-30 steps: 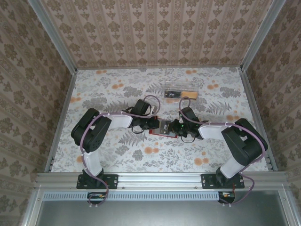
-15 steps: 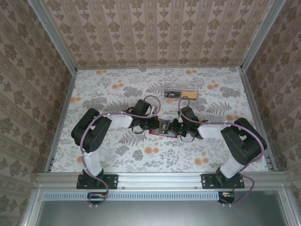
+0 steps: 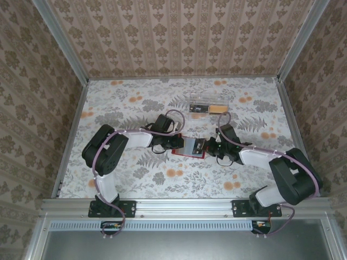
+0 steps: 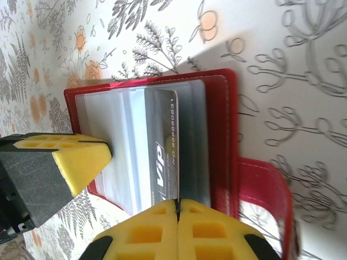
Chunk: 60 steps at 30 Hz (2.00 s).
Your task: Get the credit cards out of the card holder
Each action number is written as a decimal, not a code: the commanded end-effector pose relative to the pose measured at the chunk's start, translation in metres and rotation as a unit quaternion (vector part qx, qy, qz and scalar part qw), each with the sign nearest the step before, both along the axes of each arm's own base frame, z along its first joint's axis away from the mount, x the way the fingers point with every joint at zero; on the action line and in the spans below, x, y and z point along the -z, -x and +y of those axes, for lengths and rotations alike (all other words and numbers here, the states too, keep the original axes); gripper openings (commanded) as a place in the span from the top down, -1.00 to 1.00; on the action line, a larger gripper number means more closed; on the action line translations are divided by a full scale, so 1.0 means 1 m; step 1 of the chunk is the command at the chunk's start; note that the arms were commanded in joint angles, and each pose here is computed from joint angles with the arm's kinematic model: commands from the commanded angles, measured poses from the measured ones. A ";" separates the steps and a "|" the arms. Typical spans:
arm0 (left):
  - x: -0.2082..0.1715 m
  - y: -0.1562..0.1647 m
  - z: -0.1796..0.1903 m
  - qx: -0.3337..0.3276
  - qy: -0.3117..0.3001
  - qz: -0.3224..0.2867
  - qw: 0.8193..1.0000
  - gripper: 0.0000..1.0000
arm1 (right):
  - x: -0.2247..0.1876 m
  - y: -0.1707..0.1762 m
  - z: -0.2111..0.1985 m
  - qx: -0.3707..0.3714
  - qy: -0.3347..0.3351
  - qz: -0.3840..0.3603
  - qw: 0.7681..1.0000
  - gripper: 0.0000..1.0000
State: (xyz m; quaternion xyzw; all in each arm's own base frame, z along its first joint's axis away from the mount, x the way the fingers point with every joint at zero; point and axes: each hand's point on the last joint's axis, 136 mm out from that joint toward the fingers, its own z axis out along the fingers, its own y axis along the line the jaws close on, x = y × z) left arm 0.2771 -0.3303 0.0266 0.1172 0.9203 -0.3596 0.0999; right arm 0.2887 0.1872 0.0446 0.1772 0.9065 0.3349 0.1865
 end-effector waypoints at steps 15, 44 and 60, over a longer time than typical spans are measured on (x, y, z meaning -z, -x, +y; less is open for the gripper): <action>-0.094 -0.005 -0.001 0.008 0.051 -0.074 0.996 0.34 | -0.132 0.015 -0.024 -0.101 0.114 -0.151 0.977 1.00; -0.195 0.055 0.151 -0.155 0.061 -0.278 0.946 -1.00 | -0.173 -0.093 -0.002 -0.461 0.532 -0.279 0.653 1.00; -0.185 0.059 0.154 -0.156 0.053 -0.266 0.950 -1.00 | -0.107 -0.168 -0.004 -0.545 0.576 -0.217 0.570 1.00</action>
